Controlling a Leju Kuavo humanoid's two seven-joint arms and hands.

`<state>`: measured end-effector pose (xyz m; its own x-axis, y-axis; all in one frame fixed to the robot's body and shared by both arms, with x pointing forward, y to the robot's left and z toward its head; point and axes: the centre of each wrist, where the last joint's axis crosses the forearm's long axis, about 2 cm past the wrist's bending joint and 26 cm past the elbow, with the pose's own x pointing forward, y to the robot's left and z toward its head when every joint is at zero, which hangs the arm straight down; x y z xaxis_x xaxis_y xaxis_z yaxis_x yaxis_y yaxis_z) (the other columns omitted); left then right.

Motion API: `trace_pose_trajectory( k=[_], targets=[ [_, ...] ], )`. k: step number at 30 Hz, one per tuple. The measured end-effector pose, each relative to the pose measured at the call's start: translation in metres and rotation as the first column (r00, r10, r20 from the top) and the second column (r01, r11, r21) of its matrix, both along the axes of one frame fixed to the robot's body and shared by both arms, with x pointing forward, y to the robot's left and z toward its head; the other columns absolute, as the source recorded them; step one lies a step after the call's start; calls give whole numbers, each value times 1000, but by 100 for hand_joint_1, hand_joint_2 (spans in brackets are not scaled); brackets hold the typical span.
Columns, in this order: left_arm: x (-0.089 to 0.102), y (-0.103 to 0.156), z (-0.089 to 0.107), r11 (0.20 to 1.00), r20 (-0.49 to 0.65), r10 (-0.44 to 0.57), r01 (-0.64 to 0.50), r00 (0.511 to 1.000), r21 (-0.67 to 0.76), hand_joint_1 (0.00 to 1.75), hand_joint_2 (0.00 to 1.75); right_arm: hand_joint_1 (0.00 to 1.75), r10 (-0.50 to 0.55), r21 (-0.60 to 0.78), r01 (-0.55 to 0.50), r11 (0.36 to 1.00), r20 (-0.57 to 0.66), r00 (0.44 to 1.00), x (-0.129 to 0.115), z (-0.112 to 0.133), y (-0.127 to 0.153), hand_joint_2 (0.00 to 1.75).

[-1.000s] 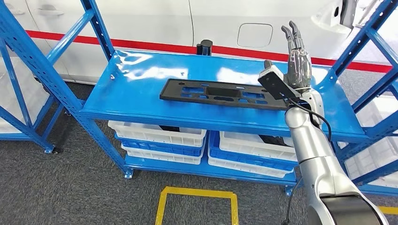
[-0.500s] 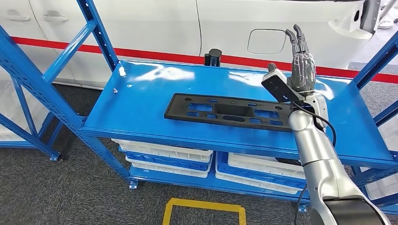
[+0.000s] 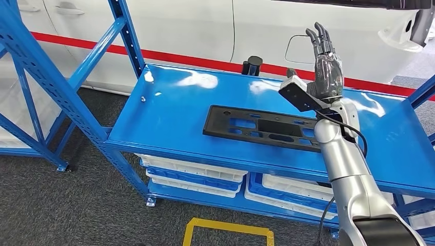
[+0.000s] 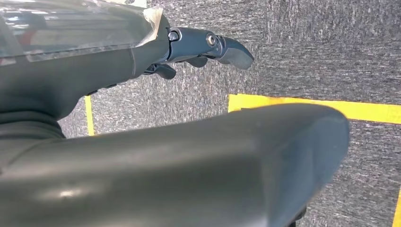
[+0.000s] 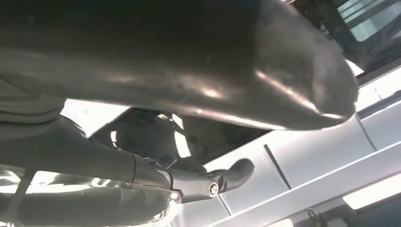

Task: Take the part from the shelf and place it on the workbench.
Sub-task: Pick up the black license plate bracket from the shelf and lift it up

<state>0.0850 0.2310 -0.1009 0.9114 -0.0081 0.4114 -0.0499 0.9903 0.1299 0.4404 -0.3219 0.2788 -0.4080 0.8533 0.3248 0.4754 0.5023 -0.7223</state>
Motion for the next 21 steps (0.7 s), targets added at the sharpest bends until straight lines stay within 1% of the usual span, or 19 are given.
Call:
trace_pose_trajectory(
  k=[3,8,11,16,21],
  targets=[
    [0,0,0,1000,2,5,-5,1000,-5,0,0,0,6,-30,-6,1000,1,1000,-7,7,5,0],
    [-2,1,-1,1000,1,14,-14,1000,-10,0,0,0,29,-70,-28,997,10,1000,-20,11,12,0],
    [-2,1,-1,1000,0,17,-17,1000,-10,0,0,0,33,-92,-32,995,14,999,-25,12,13,0],
    [-6,1,-1,999,-1,32,-32,999,-12,0,0,0,55,-152,-58,987,-26,998,-34,17,14,0],
    [-8,1,-2,999,-5,42,-42,999,-13,0,0,0,68,-181,-70,981,-17,998,-39,25,15,0]
  ],
)
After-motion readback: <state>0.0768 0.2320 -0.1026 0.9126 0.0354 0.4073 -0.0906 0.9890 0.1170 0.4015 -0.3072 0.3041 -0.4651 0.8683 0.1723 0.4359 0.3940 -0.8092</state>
